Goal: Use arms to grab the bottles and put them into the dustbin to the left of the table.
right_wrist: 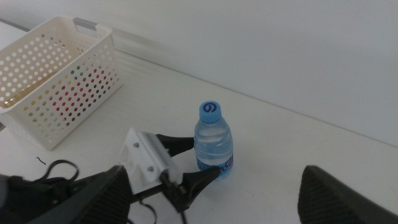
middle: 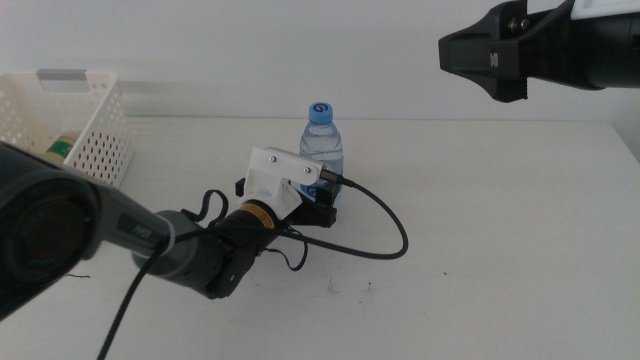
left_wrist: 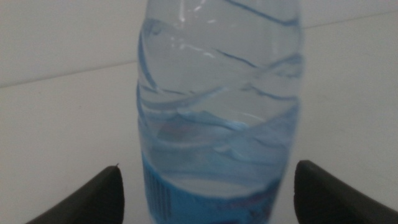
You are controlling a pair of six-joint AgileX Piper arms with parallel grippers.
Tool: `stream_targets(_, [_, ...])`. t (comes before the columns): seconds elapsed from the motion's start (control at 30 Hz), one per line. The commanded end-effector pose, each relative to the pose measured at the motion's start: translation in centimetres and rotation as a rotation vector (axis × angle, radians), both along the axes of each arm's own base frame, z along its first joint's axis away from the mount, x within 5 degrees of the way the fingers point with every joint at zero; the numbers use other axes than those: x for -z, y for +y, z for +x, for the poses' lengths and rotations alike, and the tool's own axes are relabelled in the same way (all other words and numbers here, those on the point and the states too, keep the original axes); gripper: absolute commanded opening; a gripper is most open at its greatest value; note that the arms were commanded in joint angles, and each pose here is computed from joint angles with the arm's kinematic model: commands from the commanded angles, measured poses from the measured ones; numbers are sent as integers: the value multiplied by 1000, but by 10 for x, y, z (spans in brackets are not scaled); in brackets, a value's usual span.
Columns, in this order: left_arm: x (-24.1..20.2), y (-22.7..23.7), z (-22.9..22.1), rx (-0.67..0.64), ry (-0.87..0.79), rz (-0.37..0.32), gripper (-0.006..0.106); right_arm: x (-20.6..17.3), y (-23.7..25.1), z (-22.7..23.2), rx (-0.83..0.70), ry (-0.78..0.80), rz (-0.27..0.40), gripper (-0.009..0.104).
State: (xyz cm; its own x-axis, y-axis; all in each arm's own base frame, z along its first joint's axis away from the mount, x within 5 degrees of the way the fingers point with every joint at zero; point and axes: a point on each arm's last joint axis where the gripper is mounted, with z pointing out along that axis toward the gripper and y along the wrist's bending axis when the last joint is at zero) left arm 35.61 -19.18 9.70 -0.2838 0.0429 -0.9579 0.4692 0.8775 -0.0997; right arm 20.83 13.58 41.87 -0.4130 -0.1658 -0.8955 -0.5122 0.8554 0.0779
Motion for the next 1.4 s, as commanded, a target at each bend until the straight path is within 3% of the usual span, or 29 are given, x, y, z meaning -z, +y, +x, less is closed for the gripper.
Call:
stream_targets(0.0, [2,0,12,-23,-11,-22,93,-3,-3,1,9,-25,-4,91])
stream_targets(0.57, [10,-17,48,-16,-40,-54,91,-3,-3,1,9,-25,-4,91])
stream_targets(0.7, [8,-15,49,-12,-52,-40,67,-3,-3,1,9,-25,-4,91])
stream_targets(0.83, [-14,-14,42,31,-13,-23,29,-3,-3,1,9,-25,-4,91])
stream_targets(0.97, [-55,-8,26,71,29,71,-2,-3,-3,1,9,-25,-4,91])
stream_targets(1.13, [-108,6,14,-14,96,65,-2,-3,-3,1,9,-25,-4,91])
stream_targets(1.2, [-124,11,5,-25,134,95,-2,-3,-3,1,9,-25,-4,91])
stream_targets(1.33, [-172,37,-10,-118,279,102,-2,-3,-3,1,9,-25,-4,91])
stream_targets(1.37, [-184,48,-14,-124,337,150,-2,-3,-3,1,9,-25,-4,91])
